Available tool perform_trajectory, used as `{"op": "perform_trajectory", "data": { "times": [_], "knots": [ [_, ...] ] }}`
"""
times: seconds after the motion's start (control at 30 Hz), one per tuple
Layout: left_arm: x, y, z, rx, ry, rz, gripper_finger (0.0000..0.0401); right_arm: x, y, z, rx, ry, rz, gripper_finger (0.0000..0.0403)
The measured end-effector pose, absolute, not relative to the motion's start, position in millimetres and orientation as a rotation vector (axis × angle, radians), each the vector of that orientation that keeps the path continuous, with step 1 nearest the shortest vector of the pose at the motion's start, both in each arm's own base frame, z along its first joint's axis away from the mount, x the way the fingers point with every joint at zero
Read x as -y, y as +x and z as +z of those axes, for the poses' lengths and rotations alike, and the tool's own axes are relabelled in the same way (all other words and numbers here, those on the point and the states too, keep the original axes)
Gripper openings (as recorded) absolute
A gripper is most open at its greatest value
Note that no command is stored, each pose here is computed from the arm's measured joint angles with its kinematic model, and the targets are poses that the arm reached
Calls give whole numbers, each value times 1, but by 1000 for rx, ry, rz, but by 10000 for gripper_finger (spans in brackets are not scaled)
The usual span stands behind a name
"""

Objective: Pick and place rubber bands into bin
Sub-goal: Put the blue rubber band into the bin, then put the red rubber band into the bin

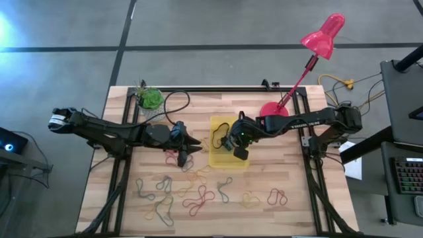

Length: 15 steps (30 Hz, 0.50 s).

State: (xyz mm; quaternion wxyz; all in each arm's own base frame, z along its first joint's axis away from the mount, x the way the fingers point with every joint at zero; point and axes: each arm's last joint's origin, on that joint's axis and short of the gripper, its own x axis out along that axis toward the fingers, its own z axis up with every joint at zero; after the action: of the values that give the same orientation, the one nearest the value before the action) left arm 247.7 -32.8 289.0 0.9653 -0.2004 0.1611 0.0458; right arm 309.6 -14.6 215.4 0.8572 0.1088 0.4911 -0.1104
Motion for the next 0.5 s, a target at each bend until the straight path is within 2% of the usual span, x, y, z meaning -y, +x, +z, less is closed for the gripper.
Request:
{"op": "perform_trajectory", "data": {
  "times": [0.27,0.37,0.5],
  "knots": [
    [33,247,287,-330,-404,93,105,15,309,219,-1021,233,-220,78],
    [34,247,285,-348,-409,61,105,13,308,222,-1023,247,-147,100],
    [36,242,274,-494,-414,-14,105,6,302,236,-985,263,-57,117]
  ]
}}
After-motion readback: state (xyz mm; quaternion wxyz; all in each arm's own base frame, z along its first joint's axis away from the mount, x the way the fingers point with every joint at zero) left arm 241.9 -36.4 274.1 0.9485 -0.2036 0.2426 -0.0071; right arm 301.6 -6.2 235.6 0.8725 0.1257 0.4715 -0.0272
